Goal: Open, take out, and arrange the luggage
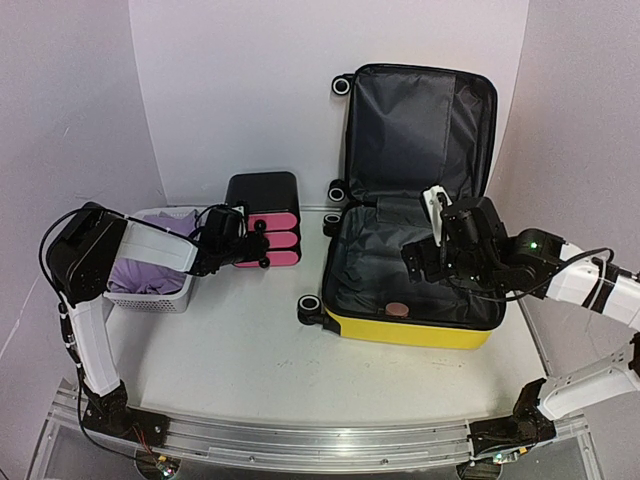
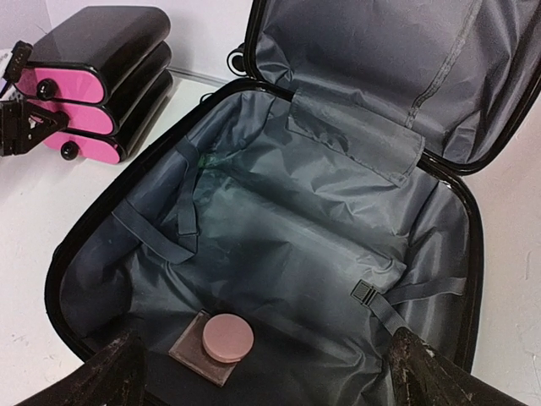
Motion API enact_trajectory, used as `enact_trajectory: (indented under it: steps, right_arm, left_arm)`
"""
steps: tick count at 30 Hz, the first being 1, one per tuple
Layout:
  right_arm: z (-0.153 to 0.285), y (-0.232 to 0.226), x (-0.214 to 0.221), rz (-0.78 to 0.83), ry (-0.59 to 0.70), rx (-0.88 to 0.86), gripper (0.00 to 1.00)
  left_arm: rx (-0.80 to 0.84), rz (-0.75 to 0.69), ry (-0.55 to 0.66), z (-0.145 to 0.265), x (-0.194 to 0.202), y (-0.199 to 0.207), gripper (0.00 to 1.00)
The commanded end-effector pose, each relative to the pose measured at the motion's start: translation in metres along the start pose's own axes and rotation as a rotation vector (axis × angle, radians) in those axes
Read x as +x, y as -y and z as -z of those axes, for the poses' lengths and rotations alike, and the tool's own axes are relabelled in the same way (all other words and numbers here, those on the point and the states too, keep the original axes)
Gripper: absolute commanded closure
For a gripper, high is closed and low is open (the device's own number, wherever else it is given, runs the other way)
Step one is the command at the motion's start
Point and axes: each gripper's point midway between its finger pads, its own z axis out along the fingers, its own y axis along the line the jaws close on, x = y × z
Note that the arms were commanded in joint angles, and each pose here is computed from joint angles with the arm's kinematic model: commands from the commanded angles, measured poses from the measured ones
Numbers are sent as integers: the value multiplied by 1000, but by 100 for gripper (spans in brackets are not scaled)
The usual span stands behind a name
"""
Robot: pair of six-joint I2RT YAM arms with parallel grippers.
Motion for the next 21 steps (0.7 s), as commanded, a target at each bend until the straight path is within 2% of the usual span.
enact_trajectory:
  steps: [1,6,10,17,21]
  right_arm:
    - [5,8,-3,-30,26,21,2]
    - [8,10,-2,-19,26,28,2]
    - [9,13,-1,-18,25,36,2]
    - [3,12,4,8,6,53,2]
    - [-5,8,6,25,-3,55,2]
  left_arm:
    - [11,19,85,-2,-27,9,54]
    - [18,23,81,-8,-27,10,60]
    - [14,28,84,-9,-27,10,68]
    - [25,43,85,7,-27,11,82]
    - [46,46,75,23,-21,16,83]
